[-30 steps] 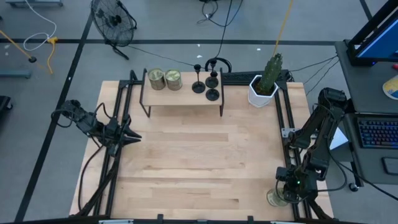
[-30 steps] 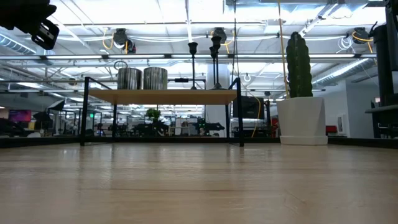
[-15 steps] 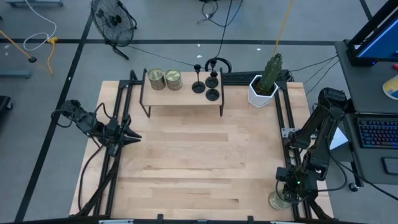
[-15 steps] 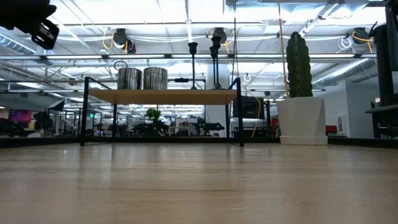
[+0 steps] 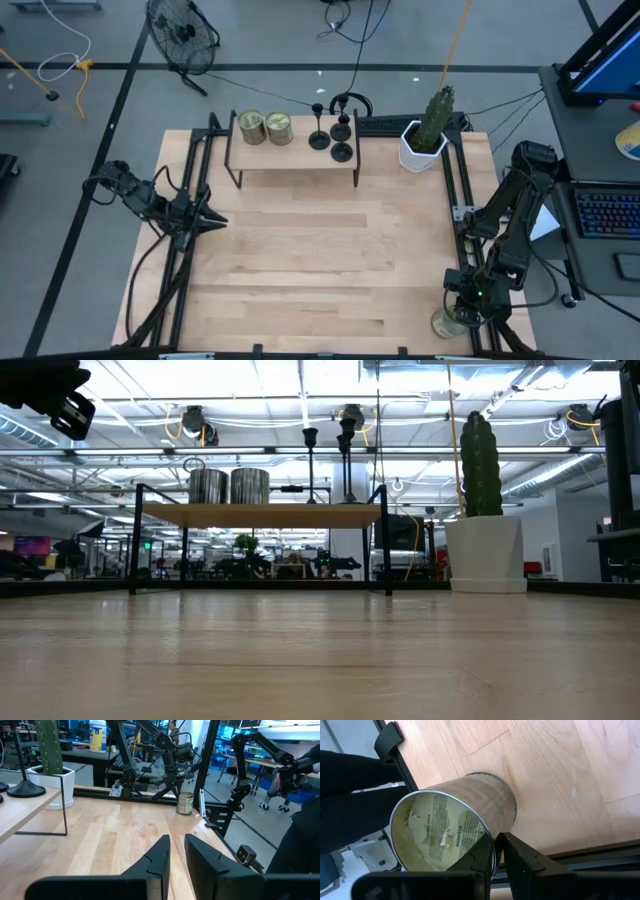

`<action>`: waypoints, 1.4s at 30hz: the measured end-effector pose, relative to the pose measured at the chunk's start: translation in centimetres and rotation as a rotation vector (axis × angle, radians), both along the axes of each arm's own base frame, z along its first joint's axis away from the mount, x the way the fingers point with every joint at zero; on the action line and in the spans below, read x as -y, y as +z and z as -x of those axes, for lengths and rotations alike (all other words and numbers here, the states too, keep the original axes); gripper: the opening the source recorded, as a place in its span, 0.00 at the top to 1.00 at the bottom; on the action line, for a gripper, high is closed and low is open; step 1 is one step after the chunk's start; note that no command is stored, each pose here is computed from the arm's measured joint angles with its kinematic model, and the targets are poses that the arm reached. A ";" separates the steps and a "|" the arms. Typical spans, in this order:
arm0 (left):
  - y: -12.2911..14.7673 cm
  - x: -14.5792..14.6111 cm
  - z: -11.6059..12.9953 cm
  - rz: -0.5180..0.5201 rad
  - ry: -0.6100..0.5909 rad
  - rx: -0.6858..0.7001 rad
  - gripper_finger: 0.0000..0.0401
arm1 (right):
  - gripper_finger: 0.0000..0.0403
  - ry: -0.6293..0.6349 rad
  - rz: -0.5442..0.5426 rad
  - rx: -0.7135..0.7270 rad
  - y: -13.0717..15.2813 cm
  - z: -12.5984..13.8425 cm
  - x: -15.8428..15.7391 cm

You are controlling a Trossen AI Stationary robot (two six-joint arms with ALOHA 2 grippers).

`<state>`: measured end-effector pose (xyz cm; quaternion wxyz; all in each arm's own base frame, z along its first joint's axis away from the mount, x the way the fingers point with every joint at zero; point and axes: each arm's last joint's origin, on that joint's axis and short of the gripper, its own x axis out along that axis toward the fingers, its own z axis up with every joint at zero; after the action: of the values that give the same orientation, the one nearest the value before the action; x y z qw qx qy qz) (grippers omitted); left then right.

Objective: Pick & Place candle stick holders
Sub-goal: Put the silver scented candle on the shelf

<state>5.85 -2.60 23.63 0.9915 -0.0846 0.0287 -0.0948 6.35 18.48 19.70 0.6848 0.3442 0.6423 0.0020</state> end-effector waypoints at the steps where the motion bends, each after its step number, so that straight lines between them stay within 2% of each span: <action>1: 0.0 0.0 0.0 0.000 0.000 0.000 0.84 | 0.92 0.000 0.000 0.000 0.0 0.0 0.0; 20: 0.0 0.0 0.0 -0.003 0.000 0.001 0.84 | 0.92 -0.024 -0.003 -0.013 0.0 0.0 0.0; 26: 0.0 0.0 0.0 -0.002 0.000 0.001 0.84 | 0.99 -0.022 0.001 -0.014 0.0 0.0 0.0; 33: 0.0 0.0 0.0 -0.002 0.000 0.001 0.84 | 0.99 -0.023 -0.006 -0.012 0.1 0.0 0.1; 42: 0.3 0.0 0.0 0.011 0.007 0.025 0.84 | 1.00 -0.059 -0.051 0.046 1.7 -1.0 2.2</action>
<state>5.86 -2.59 23.90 0.9916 -0.0892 0.0157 -0.0926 7.37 16.26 21.44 0.6902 0.3802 0.6157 0.0062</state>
